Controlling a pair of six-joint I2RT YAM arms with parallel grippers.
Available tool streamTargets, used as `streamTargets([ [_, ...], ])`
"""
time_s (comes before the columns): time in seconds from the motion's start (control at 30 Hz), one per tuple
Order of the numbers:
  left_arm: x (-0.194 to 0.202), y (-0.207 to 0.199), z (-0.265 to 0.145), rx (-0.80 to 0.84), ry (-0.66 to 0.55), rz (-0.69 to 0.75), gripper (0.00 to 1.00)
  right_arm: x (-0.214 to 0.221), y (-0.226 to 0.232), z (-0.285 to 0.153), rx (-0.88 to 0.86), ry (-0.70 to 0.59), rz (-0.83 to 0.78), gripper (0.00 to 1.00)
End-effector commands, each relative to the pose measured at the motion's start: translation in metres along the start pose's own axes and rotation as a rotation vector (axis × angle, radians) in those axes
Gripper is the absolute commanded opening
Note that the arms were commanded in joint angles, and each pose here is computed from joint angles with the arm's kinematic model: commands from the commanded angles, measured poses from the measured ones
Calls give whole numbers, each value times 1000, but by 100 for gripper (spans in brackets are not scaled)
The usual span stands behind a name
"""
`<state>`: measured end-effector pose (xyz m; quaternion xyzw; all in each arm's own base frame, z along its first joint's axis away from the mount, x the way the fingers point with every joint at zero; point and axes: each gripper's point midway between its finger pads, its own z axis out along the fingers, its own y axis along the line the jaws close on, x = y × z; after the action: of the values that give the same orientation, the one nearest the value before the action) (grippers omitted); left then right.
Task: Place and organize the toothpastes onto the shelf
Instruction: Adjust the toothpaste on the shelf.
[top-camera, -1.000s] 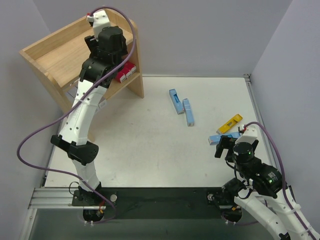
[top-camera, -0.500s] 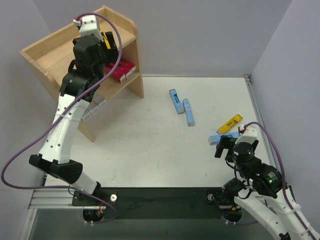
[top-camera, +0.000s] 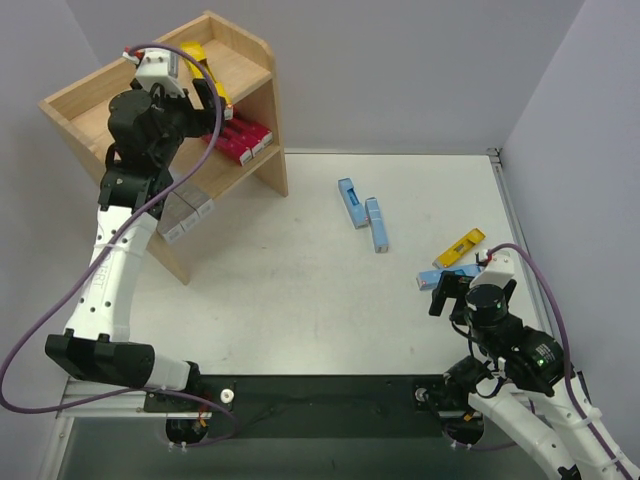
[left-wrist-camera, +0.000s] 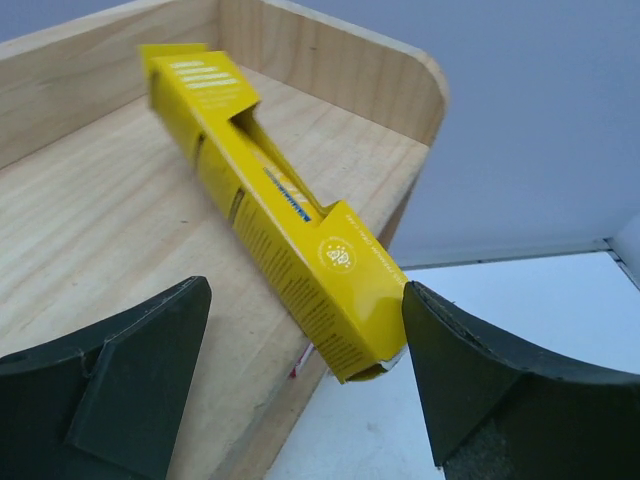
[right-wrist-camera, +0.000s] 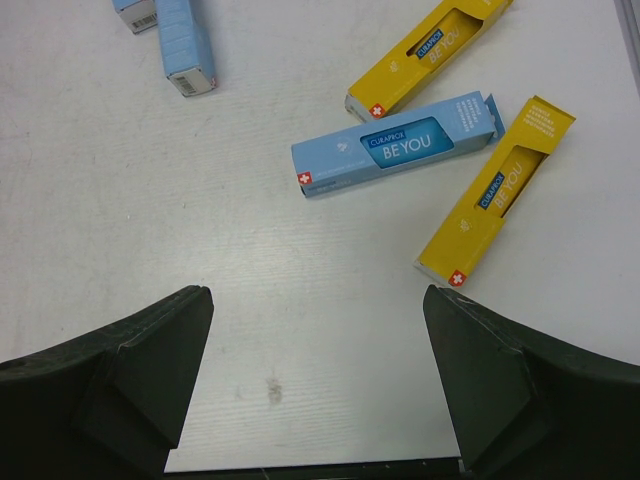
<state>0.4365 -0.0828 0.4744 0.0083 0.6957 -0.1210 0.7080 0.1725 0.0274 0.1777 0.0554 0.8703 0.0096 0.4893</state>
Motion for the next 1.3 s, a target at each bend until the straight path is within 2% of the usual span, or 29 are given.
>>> streamTargets([
  [0.0,-14,-27,-4,163,-73,21,89,-3,-1,0,18,2,4,91],
  [0.2,-18,-26,13,143,-91,-37,88,-3,-1,0,17,3,4,91],
  [0.27,-31,-21,17,107,-117,-57,84,-3,-1,0,18,2,4,91],
  [0.4,-30,-6,34,14,-110,-83,70,-3,-1,0,17,0,4,91],
  [0.67,-30,2,55,-42,-144,-173,58,-3,-1,1,17,6,1,91],
  [1.27,-24,-27,105,63,-160,-267,57,-3,-1,2,29,11,-4,91],
])
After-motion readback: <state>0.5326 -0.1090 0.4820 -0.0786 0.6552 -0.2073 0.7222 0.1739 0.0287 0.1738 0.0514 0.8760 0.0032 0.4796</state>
